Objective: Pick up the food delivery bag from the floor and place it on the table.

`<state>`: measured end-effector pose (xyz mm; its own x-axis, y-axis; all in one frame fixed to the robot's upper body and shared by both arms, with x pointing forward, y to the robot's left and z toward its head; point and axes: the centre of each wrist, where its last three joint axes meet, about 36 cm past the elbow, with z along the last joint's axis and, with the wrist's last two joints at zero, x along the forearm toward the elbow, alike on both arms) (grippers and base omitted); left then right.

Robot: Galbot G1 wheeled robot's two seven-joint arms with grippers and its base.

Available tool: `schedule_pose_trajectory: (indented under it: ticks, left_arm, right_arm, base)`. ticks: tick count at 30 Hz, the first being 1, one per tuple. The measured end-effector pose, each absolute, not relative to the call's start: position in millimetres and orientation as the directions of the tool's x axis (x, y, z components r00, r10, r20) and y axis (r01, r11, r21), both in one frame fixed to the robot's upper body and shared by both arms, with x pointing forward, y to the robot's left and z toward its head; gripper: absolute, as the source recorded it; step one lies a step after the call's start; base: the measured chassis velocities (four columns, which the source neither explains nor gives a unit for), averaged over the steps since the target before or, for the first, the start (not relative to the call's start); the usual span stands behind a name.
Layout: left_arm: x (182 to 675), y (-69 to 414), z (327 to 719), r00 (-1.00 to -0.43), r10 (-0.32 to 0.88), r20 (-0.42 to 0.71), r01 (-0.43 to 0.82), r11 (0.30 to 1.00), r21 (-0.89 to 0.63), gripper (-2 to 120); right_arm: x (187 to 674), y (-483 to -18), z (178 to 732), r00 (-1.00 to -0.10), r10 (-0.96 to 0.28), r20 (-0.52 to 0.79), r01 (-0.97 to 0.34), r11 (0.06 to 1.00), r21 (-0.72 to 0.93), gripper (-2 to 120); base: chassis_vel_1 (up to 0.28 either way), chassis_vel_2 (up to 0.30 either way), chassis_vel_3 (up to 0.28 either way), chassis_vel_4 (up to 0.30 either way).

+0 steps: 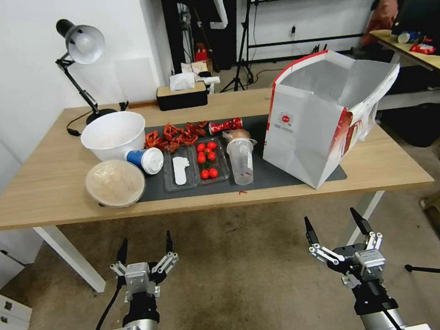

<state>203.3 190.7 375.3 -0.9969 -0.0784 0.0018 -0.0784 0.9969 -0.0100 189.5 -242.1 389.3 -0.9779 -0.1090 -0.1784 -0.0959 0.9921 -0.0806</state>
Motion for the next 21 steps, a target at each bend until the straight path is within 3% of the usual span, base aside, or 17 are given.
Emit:
schedule_pose_trajectory:
  ticks: [21]
  left_arm:
    - [202.5,191.3,374.9,-0.997,-0.083,-0.005,-0.083,0.997,-0.005,100]
  right_arm:
    - [192.4,-241.2,390.0,-0.968,-0.121,-0.221,-0.104,0.991,-0.084,100]
  base:
    - [0.000,0.000,0.000,0.000]
